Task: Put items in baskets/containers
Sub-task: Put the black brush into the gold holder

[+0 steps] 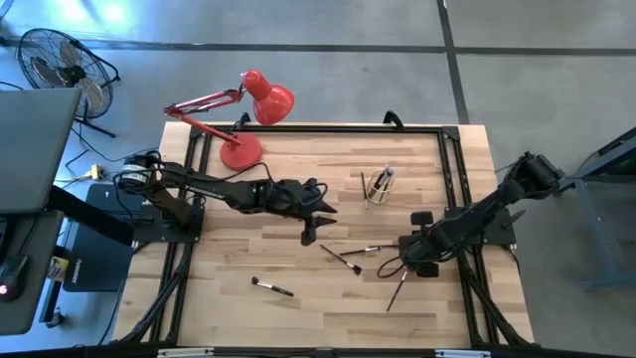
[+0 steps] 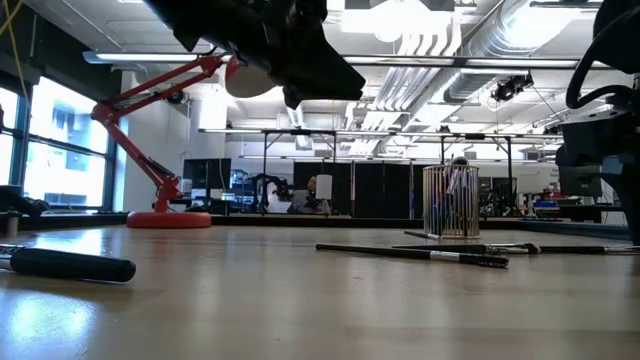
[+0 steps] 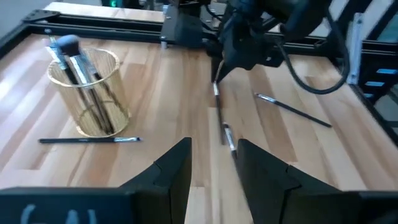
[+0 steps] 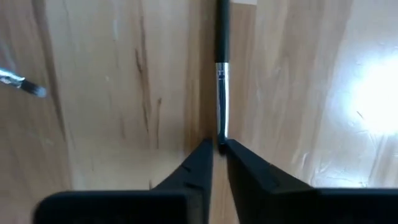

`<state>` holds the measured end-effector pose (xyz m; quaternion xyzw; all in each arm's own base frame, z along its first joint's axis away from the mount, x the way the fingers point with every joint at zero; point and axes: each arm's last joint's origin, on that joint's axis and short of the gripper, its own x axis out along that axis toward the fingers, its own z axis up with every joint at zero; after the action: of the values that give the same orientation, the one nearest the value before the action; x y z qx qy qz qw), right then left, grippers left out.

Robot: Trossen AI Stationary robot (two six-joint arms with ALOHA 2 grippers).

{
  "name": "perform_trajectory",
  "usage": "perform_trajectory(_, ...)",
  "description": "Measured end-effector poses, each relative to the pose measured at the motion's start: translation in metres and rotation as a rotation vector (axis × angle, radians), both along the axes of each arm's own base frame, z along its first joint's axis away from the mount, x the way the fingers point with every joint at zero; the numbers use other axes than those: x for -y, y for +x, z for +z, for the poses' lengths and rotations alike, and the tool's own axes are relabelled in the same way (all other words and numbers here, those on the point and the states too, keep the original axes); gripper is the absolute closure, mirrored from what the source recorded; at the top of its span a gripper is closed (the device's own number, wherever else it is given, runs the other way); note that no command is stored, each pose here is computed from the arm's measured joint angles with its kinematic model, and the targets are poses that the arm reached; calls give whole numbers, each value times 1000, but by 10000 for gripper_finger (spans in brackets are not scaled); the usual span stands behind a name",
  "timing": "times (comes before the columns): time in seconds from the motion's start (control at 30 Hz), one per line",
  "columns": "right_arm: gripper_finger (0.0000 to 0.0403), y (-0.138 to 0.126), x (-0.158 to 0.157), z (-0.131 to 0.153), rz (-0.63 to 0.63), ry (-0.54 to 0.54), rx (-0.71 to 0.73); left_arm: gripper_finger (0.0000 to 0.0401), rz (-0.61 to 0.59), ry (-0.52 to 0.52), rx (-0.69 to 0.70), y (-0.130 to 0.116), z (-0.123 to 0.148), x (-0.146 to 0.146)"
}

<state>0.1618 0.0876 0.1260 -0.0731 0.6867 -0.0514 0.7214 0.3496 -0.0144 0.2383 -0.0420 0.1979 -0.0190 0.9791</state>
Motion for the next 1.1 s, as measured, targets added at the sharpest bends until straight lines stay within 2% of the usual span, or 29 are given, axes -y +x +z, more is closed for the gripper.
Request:
perform_trajectory(0.07,393,0,0,1,3,18,-3,273,-10,-4,1,0,0,0)
perform_trajectory(0.23,396,-2,0,13,-46,56,21,273,-17,-28,-1,0,0,1)
perform_trajectory(0.4,400,2,0,41,-78,79,76,273,-17,-24,-11,7,-11,5)
perform_trajectory(0.5,401,7,1,59,-98,104,127,273,-6,31,-8,8,-15,16)
perform_trajectory(0.6,401,14,3,74,-127,114,194,273,25,145,20,9,-14,28)
perform_trajectory(0.8,402,32,11,95,-190,137,320,273,173,463,27,7,-3,55)
perform_trajectory(0.93,402,45,21,101,-224,179,392,273,216,667,2,5,8,72)
perform_trajectory(1.1,402,58,39,108,-295,272,442,273,248,905,-124,11,1,84)
